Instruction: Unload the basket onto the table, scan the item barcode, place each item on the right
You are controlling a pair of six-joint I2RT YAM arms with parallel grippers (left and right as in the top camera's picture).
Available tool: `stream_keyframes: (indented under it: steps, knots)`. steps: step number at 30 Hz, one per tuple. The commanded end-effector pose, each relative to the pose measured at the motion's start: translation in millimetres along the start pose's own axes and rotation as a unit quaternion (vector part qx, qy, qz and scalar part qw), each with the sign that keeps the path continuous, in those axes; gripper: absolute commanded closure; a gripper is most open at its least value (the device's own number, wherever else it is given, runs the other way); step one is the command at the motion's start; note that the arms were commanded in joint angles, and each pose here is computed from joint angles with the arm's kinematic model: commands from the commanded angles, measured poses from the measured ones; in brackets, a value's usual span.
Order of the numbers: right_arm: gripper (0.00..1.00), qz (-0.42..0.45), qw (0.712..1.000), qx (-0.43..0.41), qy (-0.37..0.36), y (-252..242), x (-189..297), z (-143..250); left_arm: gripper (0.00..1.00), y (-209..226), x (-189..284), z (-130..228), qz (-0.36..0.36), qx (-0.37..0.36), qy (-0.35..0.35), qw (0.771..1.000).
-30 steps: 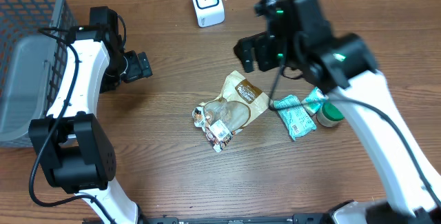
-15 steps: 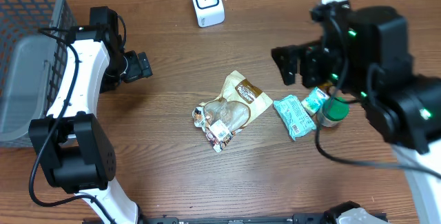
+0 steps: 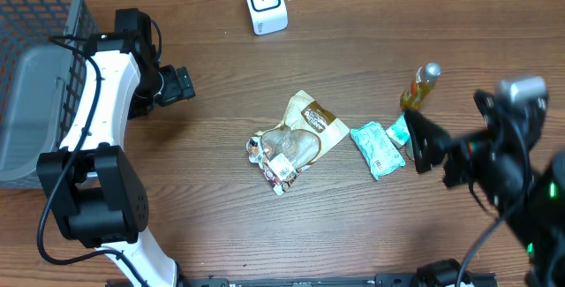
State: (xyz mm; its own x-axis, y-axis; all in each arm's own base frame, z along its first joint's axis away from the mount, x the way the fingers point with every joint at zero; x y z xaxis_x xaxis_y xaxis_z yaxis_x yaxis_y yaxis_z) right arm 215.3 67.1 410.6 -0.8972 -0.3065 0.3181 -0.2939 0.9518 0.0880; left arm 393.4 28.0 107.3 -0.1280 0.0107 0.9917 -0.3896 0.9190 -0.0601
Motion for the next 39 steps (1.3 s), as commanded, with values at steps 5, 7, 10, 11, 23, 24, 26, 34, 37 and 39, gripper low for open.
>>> stream_keyframes:
  steps: [5,7,10,11,23,24,26,34,37,39]
  knots:
    - [0.00,0.039,0.999,-0.003,-0.036,-20,10,67,0.00,1,8,-7,0.000,0.003,-0.016,1.000]
    - [0.00,0.043,0.998,-0.004,-0.041,-23,10,84,0.00,1,8,-7,0.000,0.003,-0.016,1.000]
    - [0.00,0.051,0.998,-0.008,-0.048,-27,10,107,0.01,1,8,-7,0.000,0.003,-0.016,1.000]
    - [0.00,0.053,0.997,-0.009,-0.052,-28,10,113,0.00,2,8,-7,0.000,0.003,-0.016,1.000]
    - [0.00,0.065,0.977,0.012,-0.205,-35,12,106,0.00,1,8,-7,0.000,0.003,-0.016,1.000]
    - [0.00,0.064,0.971,0.016,-0.228,-35,14,100,0.00,1,8,-7,0.000,0.003,-0.016,1.000]
    - [0.00,0.063,0.957,0.026,-0.283,-34,20,86,0.00,1,8,-7,0.000,0.003,-0.016,1.000]
    - [0.00,0.045,0.913,0.054,-0.402,-28,27,66,0.00,1,8,-7,0.000,0.003,-0.016,1.000]
    - [0.00,0.044,0.910,0.056,-0.409,-30,20,73,0.01,2,8,-7,0.000,0.003,-0.016,1.000]
    - [0.00,0.041,0.916,0.054,-0.395,-33,4,89,0.00,1,8,-7,0.000,0.003,-0.016,1.000]
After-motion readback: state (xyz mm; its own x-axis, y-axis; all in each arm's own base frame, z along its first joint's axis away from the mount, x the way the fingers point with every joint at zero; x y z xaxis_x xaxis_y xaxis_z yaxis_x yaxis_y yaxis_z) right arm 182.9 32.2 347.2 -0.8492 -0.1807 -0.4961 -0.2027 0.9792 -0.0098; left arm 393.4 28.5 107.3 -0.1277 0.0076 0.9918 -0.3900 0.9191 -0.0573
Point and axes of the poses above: each gripper's point midway between its finger pads, its own x axis back along the fingers, its own y axis along the line the jaws close on, z = x × y, the point moved 1 cm from there along x, back along the fingers, and after that the axes turned 2 degrees about x, right-handed, at the moved point
